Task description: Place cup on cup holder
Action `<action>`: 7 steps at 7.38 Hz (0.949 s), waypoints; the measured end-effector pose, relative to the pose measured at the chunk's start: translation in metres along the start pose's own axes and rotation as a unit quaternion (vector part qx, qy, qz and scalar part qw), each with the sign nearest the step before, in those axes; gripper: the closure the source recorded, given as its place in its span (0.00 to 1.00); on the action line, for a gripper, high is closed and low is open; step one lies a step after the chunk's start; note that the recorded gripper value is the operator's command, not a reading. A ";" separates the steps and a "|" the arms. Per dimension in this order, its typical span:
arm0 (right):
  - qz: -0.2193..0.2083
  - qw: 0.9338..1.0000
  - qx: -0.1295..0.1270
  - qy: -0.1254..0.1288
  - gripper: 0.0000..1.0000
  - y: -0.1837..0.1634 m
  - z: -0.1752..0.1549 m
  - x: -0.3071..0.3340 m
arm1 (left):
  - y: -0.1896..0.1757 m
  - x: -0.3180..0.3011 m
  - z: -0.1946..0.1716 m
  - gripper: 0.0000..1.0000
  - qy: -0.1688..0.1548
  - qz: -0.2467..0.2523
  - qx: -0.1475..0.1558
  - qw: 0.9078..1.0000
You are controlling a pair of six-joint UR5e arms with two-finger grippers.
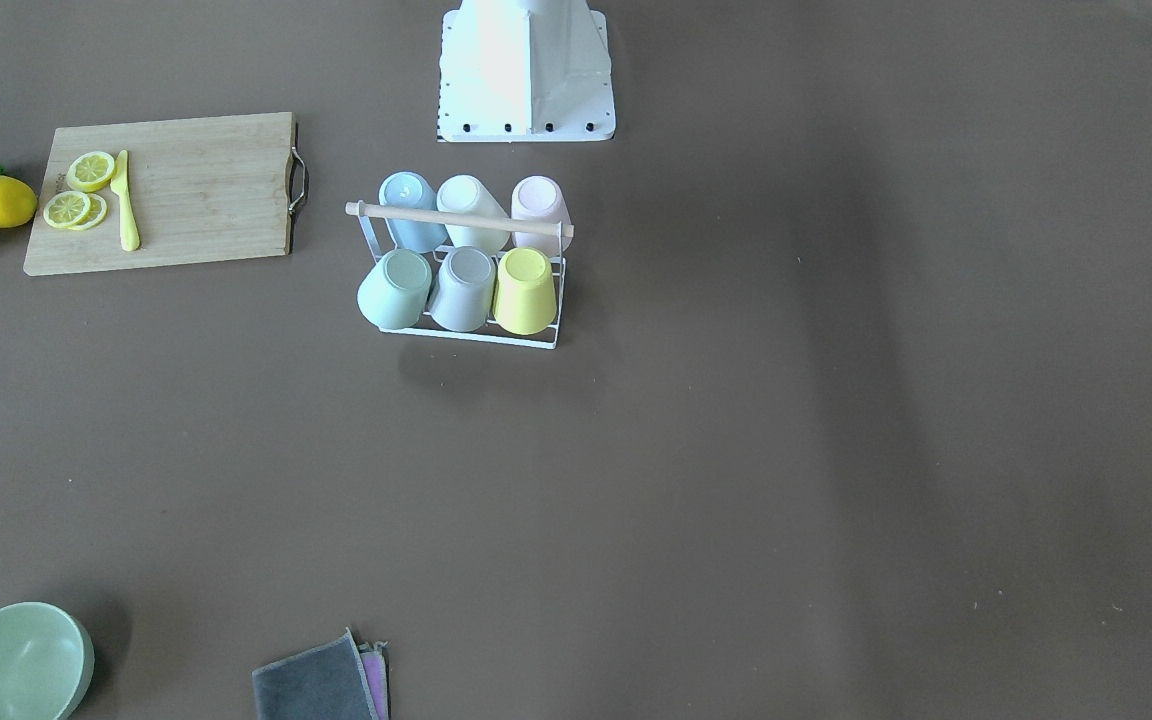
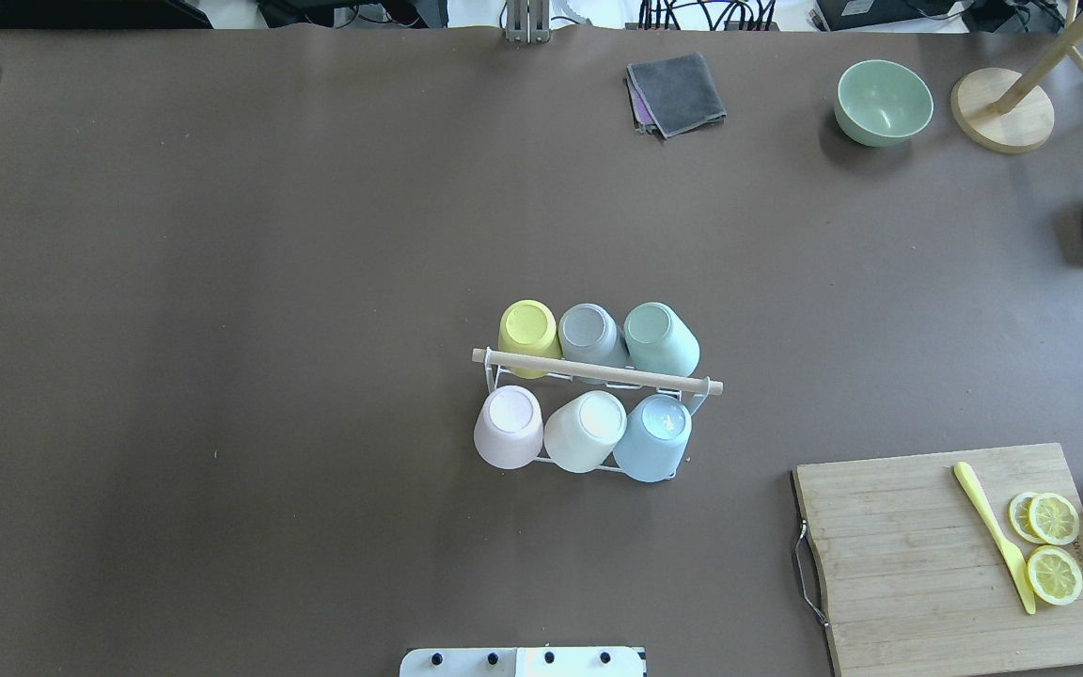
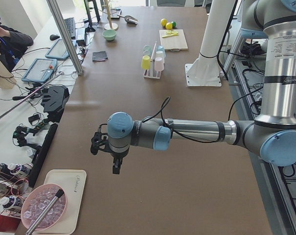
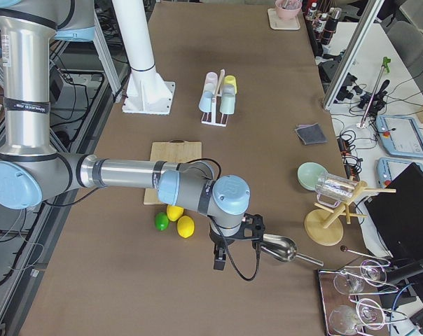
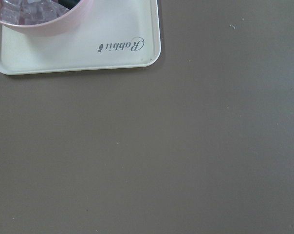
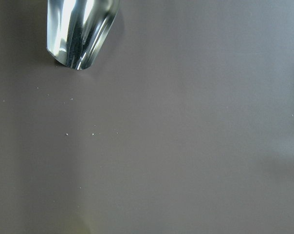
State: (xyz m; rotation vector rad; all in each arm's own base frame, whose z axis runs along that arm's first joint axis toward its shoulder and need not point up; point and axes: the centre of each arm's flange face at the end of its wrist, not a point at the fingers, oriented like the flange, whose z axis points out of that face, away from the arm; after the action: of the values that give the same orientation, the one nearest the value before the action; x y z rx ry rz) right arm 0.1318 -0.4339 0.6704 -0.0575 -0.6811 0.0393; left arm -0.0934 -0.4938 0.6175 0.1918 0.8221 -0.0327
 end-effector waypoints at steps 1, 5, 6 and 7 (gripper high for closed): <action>0.013 1.000 0.002 0.000 0.00 -0.002 -0.001 -0.001 | 0.000 0.000 0.000 0.01 0.000 0.001 0.001 1.000; 0.028 0.999 0.016 0.001 0.00 -0.005 0.002 0.002 | 0.000 0.001 0.000 0.01 0.000 0.003 0.002 1.000; 0.026 0.999 0.019 0.001 0.00 -0.005 0.003 0.003 | -0.001 0.002 0.000 0.01 0.001 0.004 0.003 1.000; 0.025 0.999 0.021 0.001 0.00 -0.005 0.003 0.003 | -0.001 0.002 -0.001 0.01 0.001 0.004 0.003 1.000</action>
State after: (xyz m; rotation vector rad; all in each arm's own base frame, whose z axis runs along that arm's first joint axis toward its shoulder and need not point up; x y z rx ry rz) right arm 0.1323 -0.4387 0.6753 -0.0351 -0.6768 0.1016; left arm -0.0925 -0.4945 0.6155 0.2006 0.8228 -0.0266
